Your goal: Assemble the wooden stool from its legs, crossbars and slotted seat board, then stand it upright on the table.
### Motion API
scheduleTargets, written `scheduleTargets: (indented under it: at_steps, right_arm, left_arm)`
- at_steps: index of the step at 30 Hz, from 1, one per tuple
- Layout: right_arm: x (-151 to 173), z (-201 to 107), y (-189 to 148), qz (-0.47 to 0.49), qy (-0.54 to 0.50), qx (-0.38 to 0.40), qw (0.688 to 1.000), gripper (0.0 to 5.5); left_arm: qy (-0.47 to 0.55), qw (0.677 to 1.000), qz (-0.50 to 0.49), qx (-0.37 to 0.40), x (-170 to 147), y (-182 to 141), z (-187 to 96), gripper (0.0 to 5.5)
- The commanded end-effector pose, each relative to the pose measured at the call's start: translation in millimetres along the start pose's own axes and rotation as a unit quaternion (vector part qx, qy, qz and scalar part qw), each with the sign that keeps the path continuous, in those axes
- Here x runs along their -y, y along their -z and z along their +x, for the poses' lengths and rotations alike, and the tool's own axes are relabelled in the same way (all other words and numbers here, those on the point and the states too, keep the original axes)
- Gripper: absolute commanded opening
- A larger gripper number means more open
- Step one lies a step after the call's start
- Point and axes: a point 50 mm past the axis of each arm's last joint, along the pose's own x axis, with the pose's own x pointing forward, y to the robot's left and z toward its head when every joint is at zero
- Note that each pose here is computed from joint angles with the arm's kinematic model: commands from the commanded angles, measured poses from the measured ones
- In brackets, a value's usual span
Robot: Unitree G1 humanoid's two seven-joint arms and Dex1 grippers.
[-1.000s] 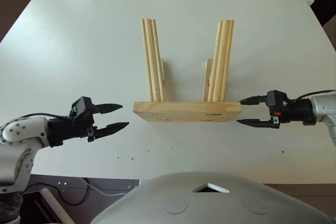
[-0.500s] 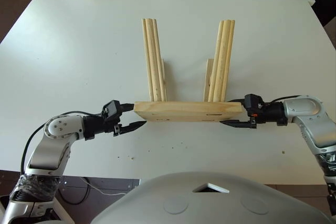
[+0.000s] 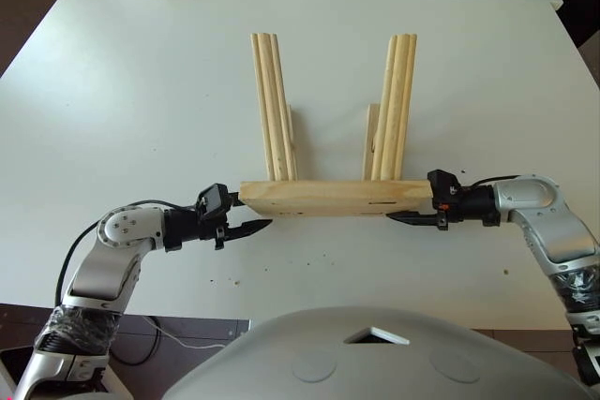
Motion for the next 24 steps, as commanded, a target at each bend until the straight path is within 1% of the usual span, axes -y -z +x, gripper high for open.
scheduleTargets:
  at_steps: [1, 6, 10, 14, 19, 22, 24]
  right_arm:
    - [-2.6, -14.5, -4.4, 0.008, -0.007, -0.008, 1.0, 1.58]
    - [-7.9, -23.9, -10.3, 0.038, -0.019, 0.001, 0.999, 1.56]
    - [-5.7, -23.1, -19.7, 0.063, -0.024, 0.015, 0.998, 1.56]
    - [-7.8, -31.4, -45.2, 0.132, -0.046, 0.058, 0.989, 1.56]
    - [-13.5, -40.7, -88.9, 0.221, -0.097, 0.131, 0.962, 1.56]
    - [-14.5, -43.4, -102.4, 0.258, -0.114, 0.163, 0.946, 1.56]
    - [-14.4, -44.4, -108.2, 0.284, -0.117, 0.19, 0.933, 1.56]
  left_arm:
    - [0.009, 1.0, -0.007, 0.016, 0.1, -12.6, -7.8, 1.72]
    - [0.049, 0.998, -0.031, 0.011, 8.6, -16.1, -8.7, 1.61]
    - [0.056, 0.997, -0.052, 0.03, 12.7, -23.8, -8.2, 1.58]
    - [0.095, 0.984, -0.13, 0.077, 28.5, -46.4, -16.0, 1.58]
    - [0.126, 0.945, -0.234, 0.192, 38.8, -83.8, -15.7, 1.58]
    - [0.124, 0.906, -0.286, 0.288, 41.2, -107.8, -13.8, 1.58]
    - [0.12, 0.878, -0.32, 0.335, 42.9, -118.2, -12.7, 1.58]
